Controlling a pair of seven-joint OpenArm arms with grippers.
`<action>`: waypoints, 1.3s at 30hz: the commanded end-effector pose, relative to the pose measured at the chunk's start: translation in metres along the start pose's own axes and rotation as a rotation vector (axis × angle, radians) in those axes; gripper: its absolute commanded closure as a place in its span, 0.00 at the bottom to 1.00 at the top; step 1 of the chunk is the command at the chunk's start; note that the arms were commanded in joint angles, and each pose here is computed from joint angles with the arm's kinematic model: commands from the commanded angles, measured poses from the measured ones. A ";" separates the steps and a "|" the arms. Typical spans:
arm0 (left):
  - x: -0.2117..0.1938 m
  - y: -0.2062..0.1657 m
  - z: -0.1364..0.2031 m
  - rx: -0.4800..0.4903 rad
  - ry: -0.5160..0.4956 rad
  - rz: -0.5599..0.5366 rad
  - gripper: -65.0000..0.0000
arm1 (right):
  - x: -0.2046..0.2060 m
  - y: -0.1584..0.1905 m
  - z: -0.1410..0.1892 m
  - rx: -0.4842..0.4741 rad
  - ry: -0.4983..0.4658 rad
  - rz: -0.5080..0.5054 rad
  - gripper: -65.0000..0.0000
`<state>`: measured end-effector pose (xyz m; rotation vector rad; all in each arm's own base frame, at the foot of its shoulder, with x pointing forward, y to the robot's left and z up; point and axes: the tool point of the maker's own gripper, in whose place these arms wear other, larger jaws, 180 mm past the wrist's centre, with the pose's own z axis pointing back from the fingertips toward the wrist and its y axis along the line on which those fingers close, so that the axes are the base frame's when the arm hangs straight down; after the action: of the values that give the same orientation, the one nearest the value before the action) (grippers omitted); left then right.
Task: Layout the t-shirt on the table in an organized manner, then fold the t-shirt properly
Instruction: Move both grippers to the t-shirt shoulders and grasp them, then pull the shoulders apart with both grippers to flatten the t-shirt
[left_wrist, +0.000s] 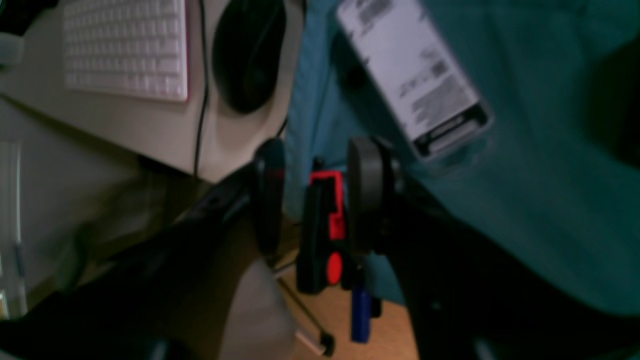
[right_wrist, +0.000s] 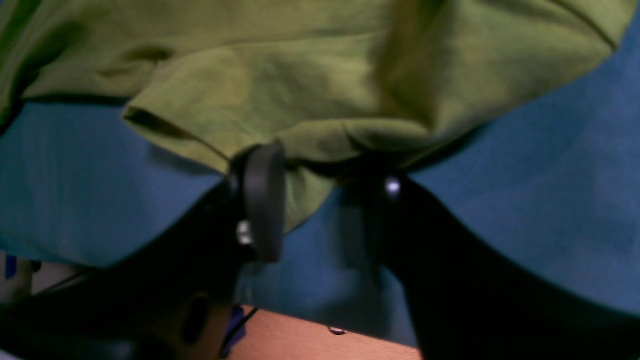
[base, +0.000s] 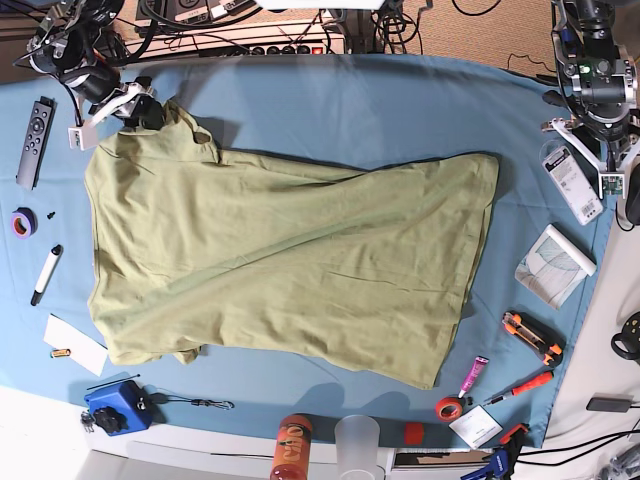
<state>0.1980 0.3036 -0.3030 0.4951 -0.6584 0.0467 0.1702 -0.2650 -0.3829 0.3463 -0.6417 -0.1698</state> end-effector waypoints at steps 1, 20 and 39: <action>0.010 0.004 0.003 0.009 -0.042 0.000 0.69 | 0.008 -0.002 0.004 -0.008 -0.023 0.018 0.74; 0.017 -0.130 0.057 -0.780 -0.097 0.037 0.69 | 0.043 -0.012 0.043 -0.090 -0.123 0.124 1.00; 0.007 -0.149 0.047 -0.843 -0.130 0.156 0.67 | 0.050 -0.022 0.059 -0.123 -0.104 0.156 1.00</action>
<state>0.2002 0.1507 -0.3404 -0.3586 -0.7327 -0.1074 0.1673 -0.3092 -0.3312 0.1869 -0.7197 -0.0968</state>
